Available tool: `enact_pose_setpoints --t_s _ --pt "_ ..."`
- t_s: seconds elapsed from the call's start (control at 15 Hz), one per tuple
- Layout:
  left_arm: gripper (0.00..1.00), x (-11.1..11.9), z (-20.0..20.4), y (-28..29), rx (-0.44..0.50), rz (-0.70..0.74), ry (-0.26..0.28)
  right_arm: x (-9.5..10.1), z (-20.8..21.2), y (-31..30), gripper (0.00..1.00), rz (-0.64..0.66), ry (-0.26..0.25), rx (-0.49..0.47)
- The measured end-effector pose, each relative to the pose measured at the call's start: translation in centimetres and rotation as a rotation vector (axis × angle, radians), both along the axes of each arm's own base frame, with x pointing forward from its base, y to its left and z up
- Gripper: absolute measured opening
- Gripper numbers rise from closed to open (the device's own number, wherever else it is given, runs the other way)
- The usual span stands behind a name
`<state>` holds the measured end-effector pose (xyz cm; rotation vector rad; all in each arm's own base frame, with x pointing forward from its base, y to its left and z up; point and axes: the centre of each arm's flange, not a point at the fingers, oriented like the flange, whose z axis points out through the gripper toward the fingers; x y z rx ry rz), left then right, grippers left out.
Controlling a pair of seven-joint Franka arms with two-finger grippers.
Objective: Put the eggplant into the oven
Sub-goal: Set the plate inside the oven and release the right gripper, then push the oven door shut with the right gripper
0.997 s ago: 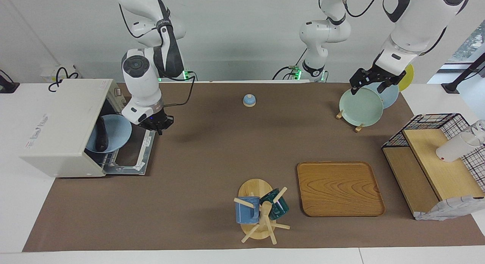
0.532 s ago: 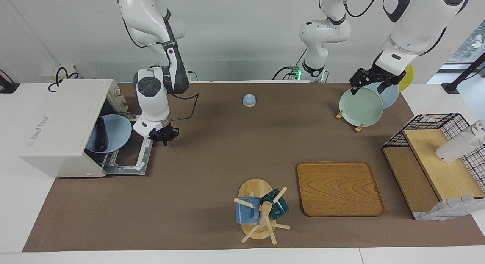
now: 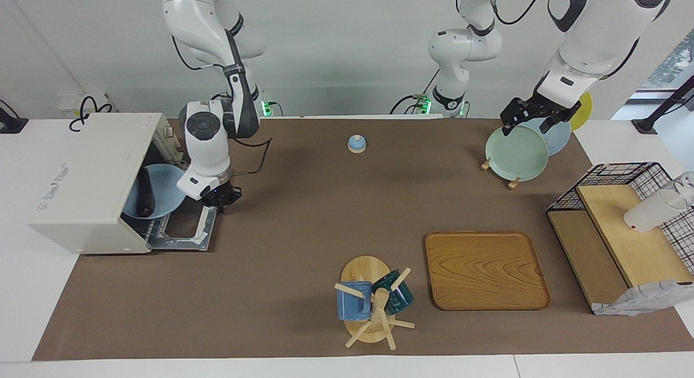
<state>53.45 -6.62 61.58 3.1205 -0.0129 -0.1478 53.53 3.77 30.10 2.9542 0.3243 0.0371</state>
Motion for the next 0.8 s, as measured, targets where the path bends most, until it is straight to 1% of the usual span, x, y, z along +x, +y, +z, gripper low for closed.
enact_pose_setpoints --t_s 0.13,0.33,0.47,0.6,0.66,0.8 --pt "1.0 0.0 0.0 0.0 0.0 0.0 0.0 -0.1 -0.2 0.0 0.01 0.012 0.0 -0.004" --pt "1.0 0.0 0.0 0.0 0.0 0.0 0.0 -0.3 -0.4 1.0 0.01 0.108 0.01 -0.071" --pt "1.0 0.0 0.0 0.0 0.0 0.0 0.0 0.0 0.4 1.5 0.01 0.165 0.041 -0.106" --pt "1.0 0.0 0.0 0.0 0.0 0.0 0.0 0.8 2.7 1.7 0.01 0.207 0.088 -0.134" --pt "1.0 0.0 0.0 0.0 0.0 0.0 0.0 1.2 4.4 1.4 0.01 0.22 0.097 -0.145" --pt "1.0 0.0 0.0 0.0 0.0 0.0 0.0 1.7 7.8 0.0 0.01 0.23 0.089 -0.153"
